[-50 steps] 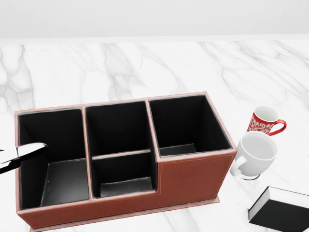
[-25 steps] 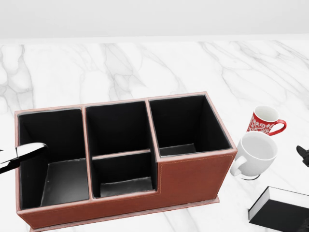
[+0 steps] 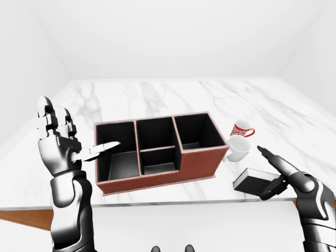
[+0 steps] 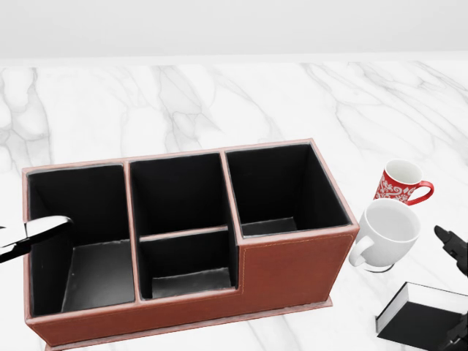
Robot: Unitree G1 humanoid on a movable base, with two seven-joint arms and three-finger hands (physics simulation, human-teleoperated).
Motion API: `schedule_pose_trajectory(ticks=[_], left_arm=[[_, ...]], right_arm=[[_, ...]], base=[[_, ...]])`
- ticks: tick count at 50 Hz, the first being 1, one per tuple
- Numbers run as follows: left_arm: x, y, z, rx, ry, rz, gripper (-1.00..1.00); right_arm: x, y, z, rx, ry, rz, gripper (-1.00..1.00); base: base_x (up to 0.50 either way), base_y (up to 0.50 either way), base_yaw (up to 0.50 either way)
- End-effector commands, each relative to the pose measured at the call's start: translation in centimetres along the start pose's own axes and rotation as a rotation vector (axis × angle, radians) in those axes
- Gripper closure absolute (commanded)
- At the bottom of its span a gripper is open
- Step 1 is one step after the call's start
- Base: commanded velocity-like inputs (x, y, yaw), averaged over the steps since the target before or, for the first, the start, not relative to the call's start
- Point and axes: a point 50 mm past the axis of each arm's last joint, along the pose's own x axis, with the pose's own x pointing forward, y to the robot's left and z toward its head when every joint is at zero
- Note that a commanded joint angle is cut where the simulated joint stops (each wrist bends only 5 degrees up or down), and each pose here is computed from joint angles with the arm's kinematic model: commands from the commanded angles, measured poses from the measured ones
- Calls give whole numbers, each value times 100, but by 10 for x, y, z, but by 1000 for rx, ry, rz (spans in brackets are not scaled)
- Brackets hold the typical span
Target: Pick up the book and place it in the right compartment of the caddy.
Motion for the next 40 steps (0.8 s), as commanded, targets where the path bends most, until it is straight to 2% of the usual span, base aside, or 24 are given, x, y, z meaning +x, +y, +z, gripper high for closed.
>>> schedule_pose_trajectory(ticks=[1, 24, 25, 26, 27, 40], left_arm=[[-1, 0, -1, 1, 2, -1, -100], [0, 0, -2, 3, 10, -1, -100], [0, 0, -3, 3, 11, 0, -100], [0, 0, -2, 3, 10, -1, -100], [-1, 0, -3, 4, 11, -2, -100], [0, -1, -2, 3, 9, -2, -100]], right_arm=[[2, 5, -2, 2, 8, 15, -100], [8, 16, -9, 31, 32, 41, -100], [9, 17, -10, 39, 35, 40, 62], [9, 17, -10, 40, 36, 39, 87], [9, 17, -10, 37, 35, 40, 100], [7, 15, -6, 35, 17, 34, 100]], base=[[0, 0, 0], [0, 0, 0], [0, 0, 0], [0, 0, 0], [0, 0, 0], [0, 0, 0]])
